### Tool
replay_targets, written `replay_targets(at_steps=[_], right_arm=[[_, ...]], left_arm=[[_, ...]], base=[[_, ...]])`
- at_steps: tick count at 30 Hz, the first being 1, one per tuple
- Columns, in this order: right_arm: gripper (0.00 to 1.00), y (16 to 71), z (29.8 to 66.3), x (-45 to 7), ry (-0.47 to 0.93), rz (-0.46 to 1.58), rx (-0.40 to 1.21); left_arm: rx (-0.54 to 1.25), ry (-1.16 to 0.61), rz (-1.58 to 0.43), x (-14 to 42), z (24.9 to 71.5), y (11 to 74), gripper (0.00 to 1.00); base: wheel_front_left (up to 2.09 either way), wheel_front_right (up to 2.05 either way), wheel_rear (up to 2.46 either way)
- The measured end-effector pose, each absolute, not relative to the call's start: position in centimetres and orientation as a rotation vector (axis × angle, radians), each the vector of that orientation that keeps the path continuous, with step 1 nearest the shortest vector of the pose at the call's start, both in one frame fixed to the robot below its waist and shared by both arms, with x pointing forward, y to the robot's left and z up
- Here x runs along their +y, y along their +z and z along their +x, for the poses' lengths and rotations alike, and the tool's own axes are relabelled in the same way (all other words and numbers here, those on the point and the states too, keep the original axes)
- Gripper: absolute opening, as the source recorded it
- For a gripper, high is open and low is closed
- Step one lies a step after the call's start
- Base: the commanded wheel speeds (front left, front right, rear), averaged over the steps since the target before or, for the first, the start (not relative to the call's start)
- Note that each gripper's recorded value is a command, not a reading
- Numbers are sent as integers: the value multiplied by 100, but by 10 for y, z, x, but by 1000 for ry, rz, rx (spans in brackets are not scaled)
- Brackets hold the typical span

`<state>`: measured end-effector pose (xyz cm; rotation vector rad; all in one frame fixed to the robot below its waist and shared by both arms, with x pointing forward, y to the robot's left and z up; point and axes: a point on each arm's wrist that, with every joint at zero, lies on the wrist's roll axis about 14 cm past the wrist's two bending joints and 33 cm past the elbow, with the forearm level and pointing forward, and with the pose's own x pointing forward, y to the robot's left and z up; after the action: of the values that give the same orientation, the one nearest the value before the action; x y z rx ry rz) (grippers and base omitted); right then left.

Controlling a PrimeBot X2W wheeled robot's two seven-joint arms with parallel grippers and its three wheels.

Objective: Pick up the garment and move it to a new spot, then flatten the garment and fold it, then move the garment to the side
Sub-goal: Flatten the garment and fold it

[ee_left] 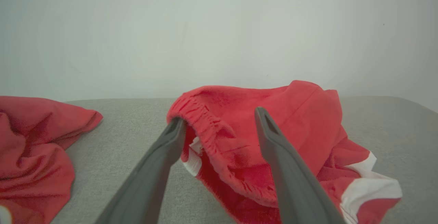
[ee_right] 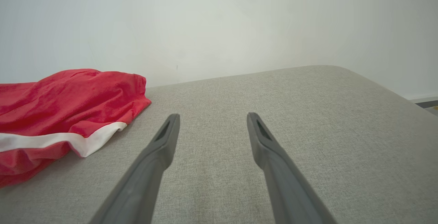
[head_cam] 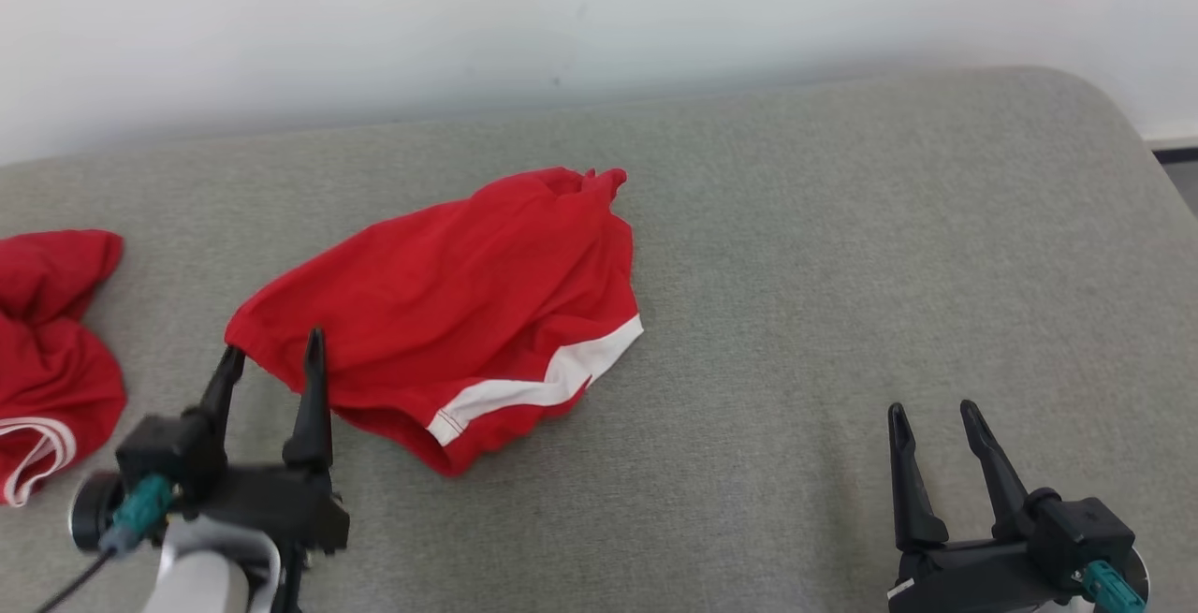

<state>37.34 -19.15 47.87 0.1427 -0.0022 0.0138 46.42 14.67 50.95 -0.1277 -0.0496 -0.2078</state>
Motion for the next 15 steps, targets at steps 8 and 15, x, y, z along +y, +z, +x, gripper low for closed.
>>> replay_targets(at_steps=[8,15], right_arm=[[100,482,373,-175,63,149,-10],[100,487,376,-165,94,151,-23]], left_arm=[[-9,-156,-154,161,427,492,100],[-28,-117,-169,170,406,495,100]], base=[[0,0,0],[0,0,0]])
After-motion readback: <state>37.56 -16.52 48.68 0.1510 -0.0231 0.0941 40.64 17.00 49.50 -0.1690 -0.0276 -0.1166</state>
